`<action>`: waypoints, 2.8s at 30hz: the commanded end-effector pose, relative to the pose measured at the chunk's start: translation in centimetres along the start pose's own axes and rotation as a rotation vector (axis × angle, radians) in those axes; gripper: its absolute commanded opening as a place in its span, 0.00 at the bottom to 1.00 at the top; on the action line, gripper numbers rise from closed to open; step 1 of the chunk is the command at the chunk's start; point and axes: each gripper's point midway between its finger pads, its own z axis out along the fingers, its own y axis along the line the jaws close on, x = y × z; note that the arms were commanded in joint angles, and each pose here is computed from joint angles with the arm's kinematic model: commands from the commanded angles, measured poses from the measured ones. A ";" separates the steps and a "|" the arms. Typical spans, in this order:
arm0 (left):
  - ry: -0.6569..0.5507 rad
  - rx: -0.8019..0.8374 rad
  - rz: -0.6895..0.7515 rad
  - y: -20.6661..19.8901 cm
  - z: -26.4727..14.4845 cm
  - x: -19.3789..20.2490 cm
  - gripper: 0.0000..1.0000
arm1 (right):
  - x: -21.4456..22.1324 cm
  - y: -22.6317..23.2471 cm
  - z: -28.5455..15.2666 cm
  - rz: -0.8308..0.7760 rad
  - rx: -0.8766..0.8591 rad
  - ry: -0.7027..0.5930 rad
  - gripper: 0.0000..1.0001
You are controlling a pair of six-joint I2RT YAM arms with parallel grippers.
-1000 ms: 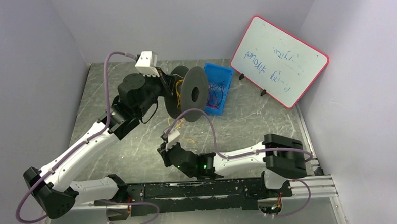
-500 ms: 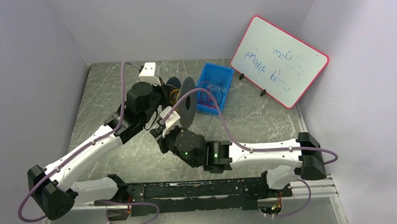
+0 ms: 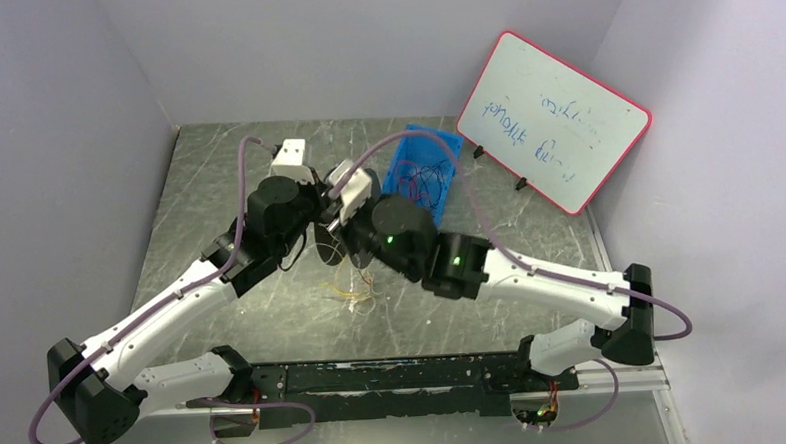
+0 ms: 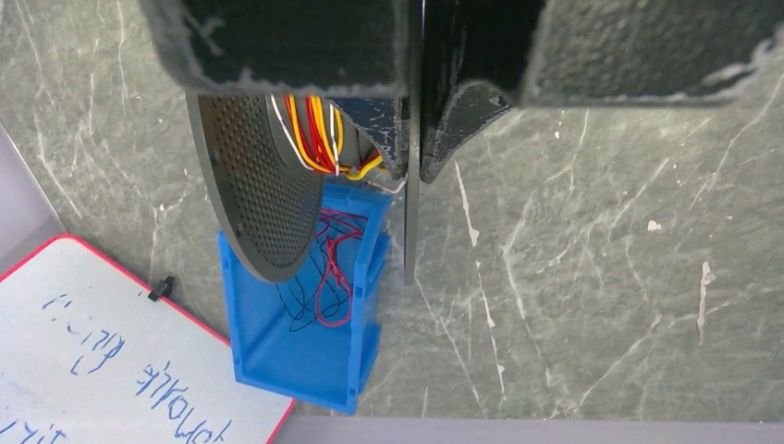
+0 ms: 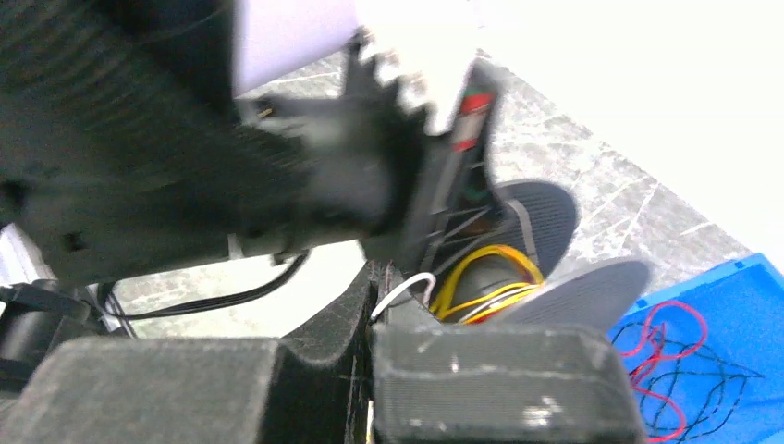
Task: Wrap the cables
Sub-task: Wrap the cable around the cable reel.
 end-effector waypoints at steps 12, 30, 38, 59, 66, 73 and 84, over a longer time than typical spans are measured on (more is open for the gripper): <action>-0.037 -0.043 0.055 1.6 -2.0 -1.2 0.07 | -7.2 -9.6 -3.1 0.000 0.024 -0.077 0.00; -0.038 -0.195 0.148 4.9 -3.5 -2.1 0.07 | -13.7 -17.5 -8.1 0.045 0.254 -0.347 0.00; -0.048 -0.230 0.149 5.6 -4.0 -2.6 0.07 | -14.0 -18.7 -8.5 0.001 0.320 -0.359 0.00; -0.178 -0.465 0.108 9.2 -6.4 -6.6 0.07 | -18.4 -21.7 -14.9 -0.033 0.501 -0.570 0.19; -0.185 -0.483 0.113 9.6 -6.8 -6.7 0.07 | -17.2 -23.8 -17.6 -0.058 0.649 -0.544 0.19; -0.199 -0.497 0.121 9.9 -7.2 -7.3 0.07 | -16.3 -25.7 -21.2 -0.083 0.790 -0.516 0.23; -0.159 -0.370 0.167 7.9 -6.3 -6.9 0.07 | -14.8 -26.3 -23.0 -0.097 0.841 -0.445 0.17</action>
